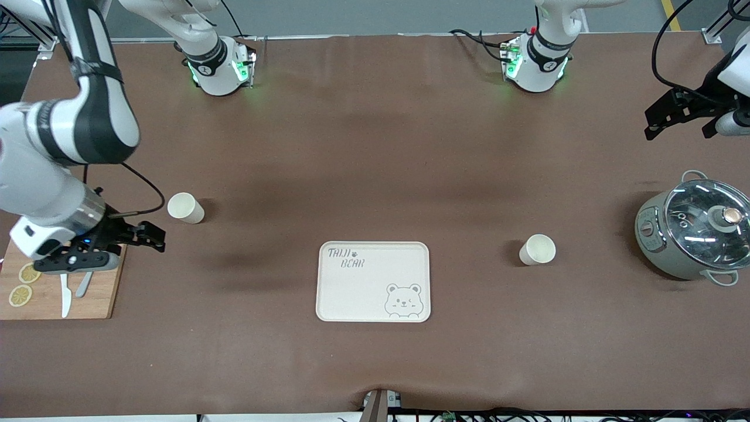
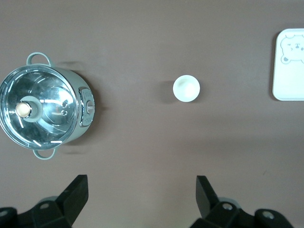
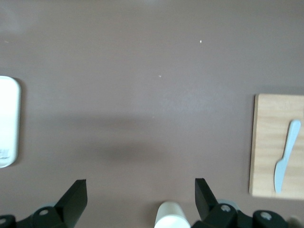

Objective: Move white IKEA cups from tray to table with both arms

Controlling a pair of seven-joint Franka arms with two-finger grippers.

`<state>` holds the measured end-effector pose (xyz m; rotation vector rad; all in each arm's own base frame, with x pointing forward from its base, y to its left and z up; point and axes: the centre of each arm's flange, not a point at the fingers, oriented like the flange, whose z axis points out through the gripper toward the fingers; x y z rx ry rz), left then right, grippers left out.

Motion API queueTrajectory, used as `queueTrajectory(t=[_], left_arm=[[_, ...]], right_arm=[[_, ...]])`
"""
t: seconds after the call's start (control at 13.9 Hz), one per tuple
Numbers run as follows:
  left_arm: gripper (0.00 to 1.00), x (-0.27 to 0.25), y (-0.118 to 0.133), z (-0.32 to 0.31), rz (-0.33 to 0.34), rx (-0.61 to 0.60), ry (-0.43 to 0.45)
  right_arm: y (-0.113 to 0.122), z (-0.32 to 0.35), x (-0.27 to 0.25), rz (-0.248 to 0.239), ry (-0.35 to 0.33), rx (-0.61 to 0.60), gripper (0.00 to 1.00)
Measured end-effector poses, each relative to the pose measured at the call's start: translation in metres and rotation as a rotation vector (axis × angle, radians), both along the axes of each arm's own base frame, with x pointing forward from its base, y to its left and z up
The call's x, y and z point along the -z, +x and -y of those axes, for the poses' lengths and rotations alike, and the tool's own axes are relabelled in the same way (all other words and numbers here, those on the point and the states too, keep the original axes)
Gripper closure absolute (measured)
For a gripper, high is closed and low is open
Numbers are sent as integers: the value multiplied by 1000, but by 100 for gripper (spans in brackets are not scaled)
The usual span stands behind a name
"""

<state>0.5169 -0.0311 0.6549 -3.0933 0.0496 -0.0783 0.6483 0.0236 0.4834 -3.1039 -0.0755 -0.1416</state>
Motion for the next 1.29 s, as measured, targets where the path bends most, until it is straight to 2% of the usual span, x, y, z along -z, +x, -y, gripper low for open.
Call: queueTrajectory(t=[0.14,0.36,0.5,0.72,0.93,1.15,1.29], left_arm=[[0,-1,0,-1,0,10,0],[0,-1,0,-1,1,10,0],[0,-1,0,-1,0,10,0],[0,-1,0,-1,0,10,0],[0,-1,0,-1,-1,14,1],[0,-1,0,-1,-1,21,1],[0,-1,0,-2,-1,20,1]], right_arm=[[-9,15,-38,-51,4,23,0],[-37,33,-87,-145,2,49,0],[-52,41,-109,-191,1,60,0],[-77,44,-148,-193,3,63,0],[-101,49,-165,-218,6,67,0],[-111,50,-160,-221,9,68,0],[-110,51,-158,-192,9,27,0]])
